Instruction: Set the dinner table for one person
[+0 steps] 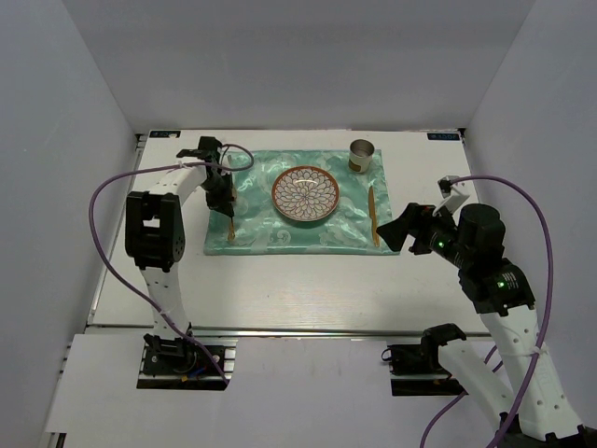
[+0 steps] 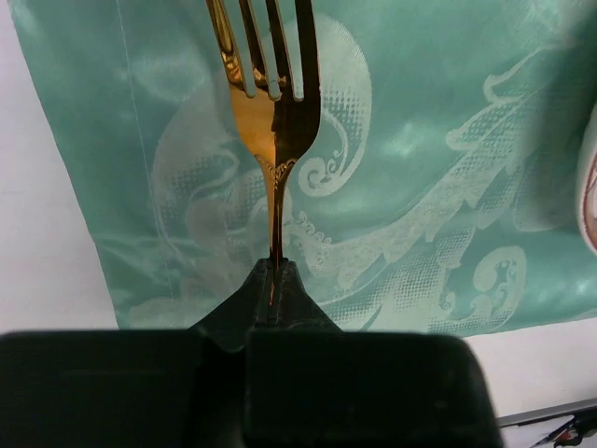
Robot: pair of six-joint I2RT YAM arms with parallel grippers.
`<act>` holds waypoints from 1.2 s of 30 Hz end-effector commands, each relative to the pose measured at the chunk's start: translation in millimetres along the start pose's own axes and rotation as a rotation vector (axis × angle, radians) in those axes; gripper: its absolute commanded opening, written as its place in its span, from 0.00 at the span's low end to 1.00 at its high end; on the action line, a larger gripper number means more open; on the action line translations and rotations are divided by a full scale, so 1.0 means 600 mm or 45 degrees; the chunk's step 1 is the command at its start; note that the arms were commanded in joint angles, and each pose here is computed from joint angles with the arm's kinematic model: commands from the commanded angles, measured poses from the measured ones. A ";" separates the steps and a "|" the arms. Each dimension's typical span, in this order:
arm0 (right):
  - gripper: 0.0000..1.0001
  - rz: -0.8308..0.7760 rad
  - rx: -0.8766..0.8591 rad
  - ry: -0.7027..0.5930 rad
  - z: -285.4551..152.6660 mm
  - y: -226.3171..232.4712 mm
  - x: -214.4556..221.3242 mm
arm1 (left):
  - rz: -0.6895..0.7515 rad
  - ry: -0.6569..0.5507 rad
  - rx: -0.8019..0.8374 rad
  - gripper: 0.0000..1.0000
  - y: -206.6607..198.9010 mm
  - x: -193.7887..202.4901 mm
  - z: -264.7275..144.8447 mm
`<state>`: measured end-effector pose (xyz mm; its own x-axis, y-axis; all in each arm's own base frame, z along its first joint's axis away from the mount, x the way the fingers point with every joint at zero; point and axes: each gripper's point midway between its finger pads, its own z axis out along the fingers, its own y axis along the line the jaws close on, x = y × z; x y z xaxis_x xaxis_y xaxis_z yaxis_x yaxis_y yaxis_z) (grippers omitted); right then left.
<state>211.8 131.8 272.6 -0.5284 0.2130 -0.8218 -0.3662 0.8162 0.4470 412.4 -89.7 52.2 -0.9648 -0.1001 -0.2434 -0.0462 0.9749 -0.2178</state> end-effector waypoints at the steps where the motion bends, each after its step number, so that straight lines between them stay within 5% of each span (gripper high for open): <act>1: 0.89 -0.056 0.010 -0.049 -0.013 0.003 -0.022 | 0.036 -0.092 -0.032 0.00 0.000 -0.031 -0.046; 36: 0.89 -0.074 -0.010 -0.002 -0.017 0.008 -0.013 | 0.268 0.030 -0.436 0.00 0.024 -0.015 0.041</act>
<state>206.2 127.6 262.7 -0.5527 0.1646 -0.8169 -0.3649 0.8335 0.4149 421.4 -76.0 22.9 -0.9753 0.0856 -0.2036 0.0578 0.9887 0.1386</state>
